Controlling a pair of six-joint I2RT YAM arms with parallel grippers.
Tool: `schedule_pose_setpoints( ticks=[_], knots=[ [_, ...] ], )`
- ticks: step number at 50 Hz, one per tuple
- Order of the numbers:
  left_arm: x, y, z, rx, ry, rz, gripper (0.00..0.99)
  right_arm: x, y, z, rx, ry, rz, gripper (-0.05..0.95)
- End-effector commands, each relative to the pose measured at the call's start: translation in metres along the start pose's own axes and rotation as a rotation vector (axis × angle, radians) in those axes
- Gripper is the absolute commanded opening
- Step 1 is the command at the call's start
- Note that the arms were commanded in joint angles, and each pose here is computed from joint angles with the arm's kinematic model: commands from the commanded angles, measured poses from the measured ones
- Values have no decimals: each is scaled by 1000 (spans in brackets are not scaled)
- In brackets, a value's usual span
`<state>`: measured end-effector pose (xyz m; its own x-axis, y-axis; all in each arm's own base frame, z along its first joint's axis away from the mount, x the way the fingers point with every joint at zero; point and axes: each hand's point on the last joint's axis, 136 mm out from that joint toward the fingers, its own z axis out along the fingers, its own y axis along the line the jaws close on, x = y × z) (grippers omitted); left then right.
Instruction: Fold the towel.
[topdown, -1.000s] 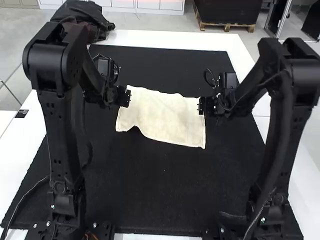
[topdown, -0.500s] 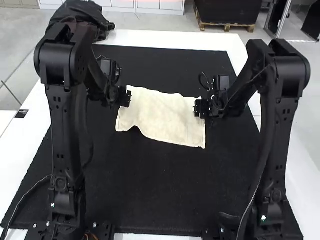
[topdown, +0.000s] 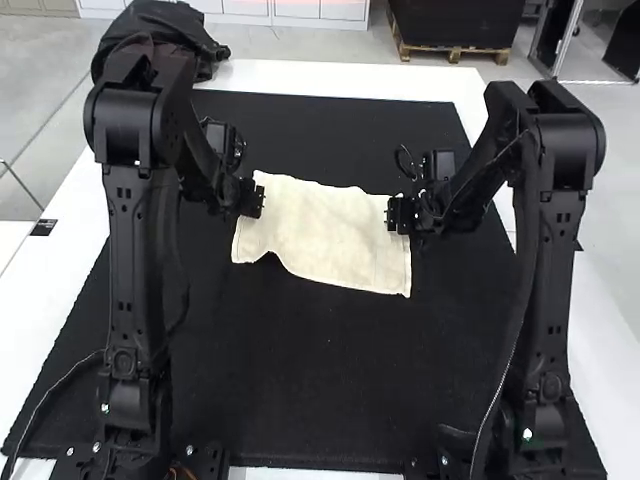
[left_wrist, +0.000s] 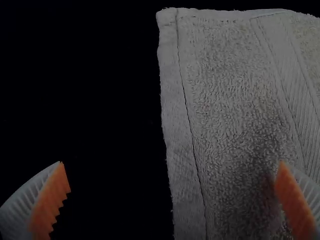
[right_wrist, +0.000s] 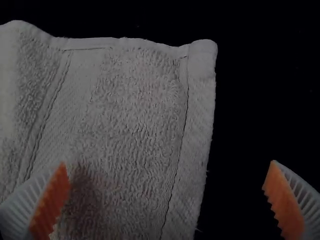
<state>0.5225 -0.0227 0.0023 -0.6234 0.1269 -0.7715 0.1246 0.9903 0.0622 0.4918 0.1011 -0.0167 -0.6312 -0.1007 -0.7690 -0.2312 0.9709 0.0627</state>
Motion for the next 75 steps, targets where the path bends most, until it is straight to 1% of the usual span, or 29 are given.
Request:
schedule_pose_setpoints(
  ticks=[1, 16, 27, 30, 31, 32, 33, 34, 35, 36, 37, 38, 39, 40, 42, 43, 45, 52, 66, 75],
  knots=[
    [-11, 4, 3, 4, -23, -6, 959, -3, 6, 9, -16, -8, -18, 907],
    [6, 1, 9, 12, 24, -6, 961, 4, 6, 12, -22, 12, -21, 907],
    [5, 0, 9, 11, 23, -6, 952, 6, 11, 12, -49, 18, -20, 907],
    [7, -1, 9, 13, 26, -2, 923, 7, 13, 12, -63, 19, -20, 903],
    [8, -1, 10, 13, 27, 2, 905, 7, 14, 12, -65, 21, -18, 889],
    [9, -1, 10, 13, 32, 7, 879, 8, 14, 12, -66, 26, -18, 836],
    [10, -1, 11, 14, 35, 16, 831, 9, 15, 11, -71, 29, -17, 779],
    [14, -2, 12, 16, 44, 26, 762, 10, 17, 11, -88, 32, -13, 626],
    [17, -2, 12, 16, 52, 27, 713, 9, 19, 11, -102, 30, -11, 525],
    [21, -3, 12, 19, 67, 28, 623, 11, 21, 10, -117, 34, -6, 348],
    [24, -3, 13, 20, 76, 29, 536, 12, 22, 10, -125, 35, -5, 193],
    [26, -3, 13, 18, 81, 29, 448, 12, 22, 10, -125, 36, -6, 69],
    [29, -2, 14, 13, 88, 29, 307, 15, 22, 10, -125, 41, -5, -30],
    [31, -2, 15, 8, 88, 32, 200, 15, 22, 9, -125, 41, -1, -18],
    [34, -1, 16, 0, 89, 32, 43, 15, 24, 9, -133, 43, 4, -21],
    [35, -1, 16, -3, 88, 34, 26, 18, 24, 9, -136, 48, 8, -21],
    [38, -1, 17, -1, 88, 45, 28, 18, 24, 8, -138, 49, 12, -23],
    [29, 2, 16, -5, 62, 42, 28, 17, 18, 5, -130, 46, 39, -23],
    [-4, 2, 4, 2, -13, 39, 28, -19, 8, -13, -116, -39, 58, -23],
    [-11, 2, -6, 10, -16, 33, 28, -32, 7, -26, -119, -73, 54, -23]
  ],
)
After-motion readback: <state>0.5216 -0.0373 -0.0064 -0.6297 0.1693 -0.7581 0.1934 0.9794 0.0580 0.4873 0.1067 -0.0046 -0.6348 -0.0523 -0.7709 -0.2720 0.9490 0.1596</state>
